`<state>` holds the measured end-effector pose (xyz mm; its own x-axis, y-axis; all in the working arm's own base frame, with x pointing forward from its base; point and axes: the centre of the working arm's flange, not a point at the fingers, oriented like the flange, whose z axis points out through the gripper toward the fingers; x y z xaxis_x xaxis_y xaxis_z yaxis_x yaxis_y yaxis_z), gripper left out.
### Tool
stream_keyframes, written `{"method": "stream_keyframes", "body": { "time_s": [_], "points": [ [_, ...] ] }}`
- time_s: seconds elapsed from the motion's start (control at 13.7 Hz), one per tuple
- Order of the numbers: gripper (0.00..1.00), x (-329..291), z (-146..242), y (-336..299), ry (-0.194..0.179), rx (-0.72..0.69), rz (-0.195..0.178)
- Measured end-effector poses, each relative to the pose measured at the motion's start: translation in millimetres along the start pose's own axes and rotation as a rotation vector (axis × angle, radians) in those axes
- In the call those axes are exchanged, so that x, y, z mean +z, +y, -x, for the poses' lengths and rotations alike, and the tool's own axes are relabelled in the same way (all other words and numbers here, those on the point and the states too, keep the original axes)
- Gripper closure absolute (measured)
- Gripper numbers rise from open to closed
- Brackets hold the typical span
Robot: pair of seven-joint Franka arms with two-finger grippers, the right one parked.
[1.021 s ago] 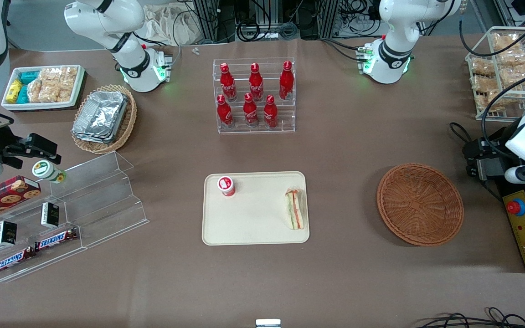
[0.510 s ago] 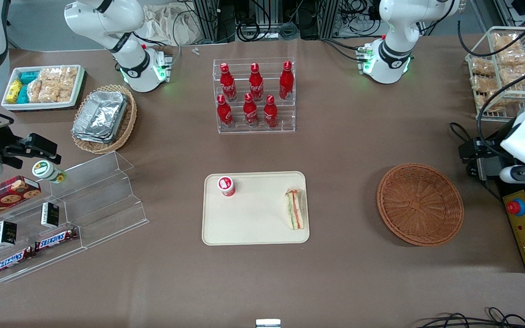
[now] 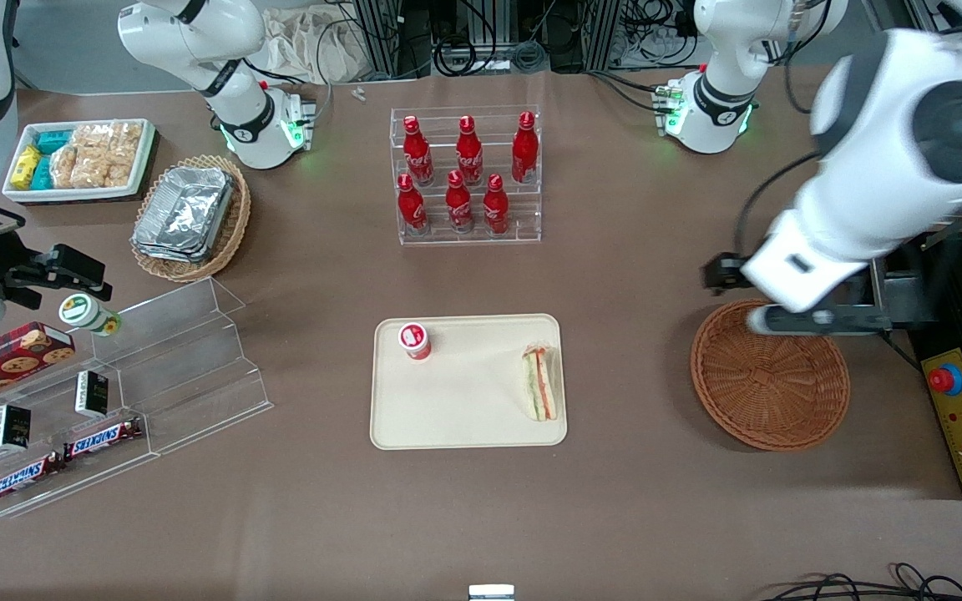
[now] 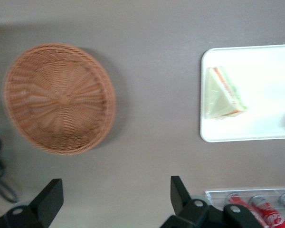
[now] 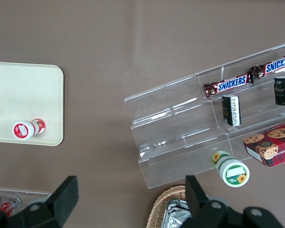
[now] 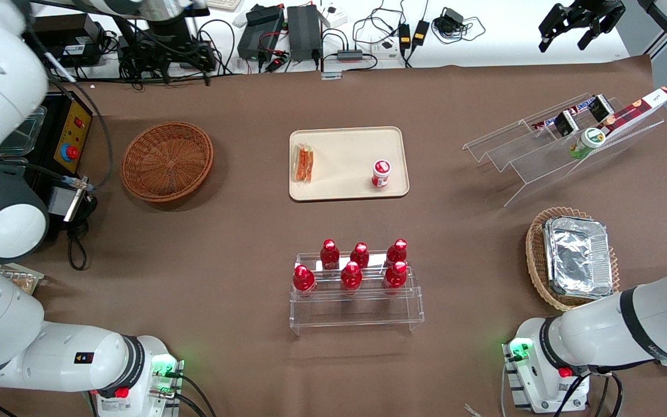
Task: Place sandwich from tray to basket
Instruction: 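Move the open left gripper over the wrapped sandwich on the white tray, then lower the left gripper and close it on the wrapped sandwich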
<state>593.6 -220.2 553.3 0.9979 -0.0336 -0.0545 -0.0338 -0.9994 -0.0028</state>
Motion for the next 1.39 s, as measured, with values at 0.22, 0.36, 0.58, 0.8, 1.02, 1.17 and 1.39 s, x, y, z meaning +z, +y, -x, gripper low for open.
{"method": "stream_keyframes", "body": {
  "time_s": [0.22,0.36,0.58,0.8,1.02,1.17,1.39],
  "points": [
    [0.00,40.8,-9.7,50.9,0.008,-0.022,0.021],
    [0.00,72.1,-14.0,85.7,0.012,-0.052,0.038],
    [0.00,126.0,-14.5,131.2,-0.015,-0.089,0.045],
    [0.00,167.6,-19.3,153.0,-0.005,-0.126,0.033],
    [0.00,199.1,-21.5,177.2,0.052,-0.172,0.027],
    [0.00,215.8,-24.1,184.3,0.063,-0.178,0.041],
    [0.00,239.9,-28.7,192.1,0.076,-0.174,0.069]
  ]
}}
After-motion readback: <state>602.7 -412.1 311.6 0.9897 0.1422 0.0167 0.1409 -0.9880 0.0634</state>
